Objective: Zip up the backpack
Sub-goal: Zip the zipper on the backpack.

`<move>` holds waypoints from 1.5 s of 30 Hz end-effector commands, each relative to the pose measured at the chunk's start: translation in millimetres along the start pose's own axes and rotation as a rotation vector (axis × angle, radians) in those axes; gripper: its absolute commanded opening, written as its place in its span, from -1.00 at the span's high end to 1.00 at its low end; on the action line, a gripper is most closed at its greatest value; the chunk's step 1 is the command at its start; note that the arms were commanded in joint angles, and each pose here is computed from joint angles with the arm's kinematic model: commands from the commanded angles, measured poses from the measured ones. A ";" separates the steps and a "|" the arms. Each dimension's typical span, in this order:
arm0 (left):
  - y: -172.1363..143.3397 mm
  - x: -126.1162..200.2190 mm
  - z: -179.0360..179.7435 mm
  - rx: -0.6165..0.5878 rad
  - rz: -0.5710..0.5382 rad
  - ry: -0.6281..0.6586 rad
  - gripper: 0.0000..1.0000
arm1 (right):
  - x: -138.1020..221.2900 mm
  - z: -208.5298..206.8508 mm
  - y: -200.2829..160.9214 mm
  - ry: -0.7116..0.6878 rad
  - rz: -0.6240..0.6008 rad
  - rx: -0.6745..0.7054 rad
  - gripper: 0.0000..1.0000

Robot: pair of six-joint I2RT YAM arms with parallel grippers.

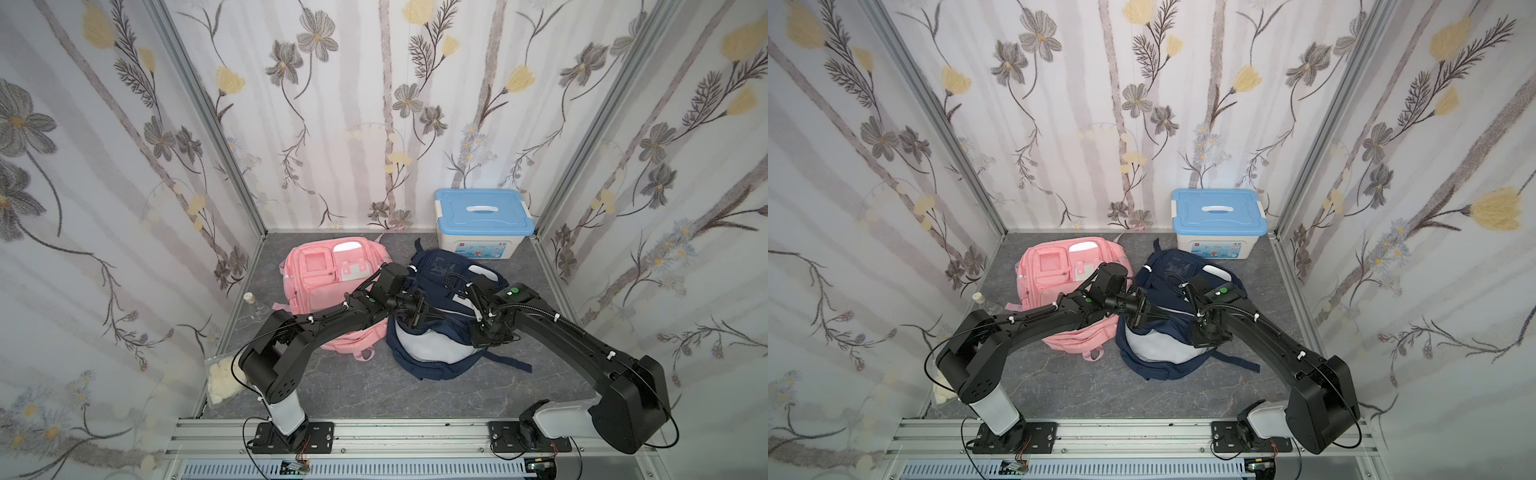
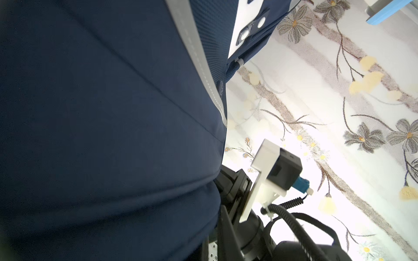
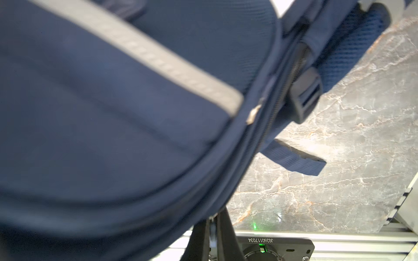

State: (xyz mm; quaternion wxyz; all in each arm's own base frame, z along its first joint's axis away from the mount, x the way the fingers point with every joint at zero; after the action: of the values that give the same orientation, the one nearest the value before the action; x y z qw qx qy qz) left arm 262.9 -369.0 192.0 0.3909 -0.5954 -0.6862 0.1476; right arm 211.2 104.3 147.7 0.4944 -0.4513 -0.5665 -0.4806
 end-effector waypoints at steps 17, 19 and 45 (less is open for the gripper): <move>-5.9 22.0 8.8 -0.039 -0.025 -0.029 1.00 | -20.1 -105.5 49.6 -0.281 0.128 -0.158 1.00; -7.7 23.7 8.7 -0.046 -0.026 -0.029 1.00 | -31.5 -113.0 55.2 -0.286 0.168 -0.164 1.00; -25.2 -3.5 -15.9 -0.104 0.032 -0.023 1.00 | -44.6 -160.9 112.7 -0.215 0.051 -0.231 0.70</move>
State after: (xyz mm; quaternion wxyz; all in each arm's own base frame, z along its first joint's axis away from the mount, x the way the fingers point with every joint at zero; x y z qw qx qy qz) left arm 253.6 -379.0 207.0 0.3574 -0.6173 -0.6912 0.1159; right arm 313.6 4.2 115.6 0.5081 -0.5371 -0.4561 -0.4953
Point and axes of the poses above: each gripper's point midway between its finger pads, its own x axis back along the fingers, its own z axis along the line the jaws close on, y = z × x, the point moved 3 cm from there along x, back along the fingers, and after that the axes turned 5 degrees about x, right-handed, at the moved point
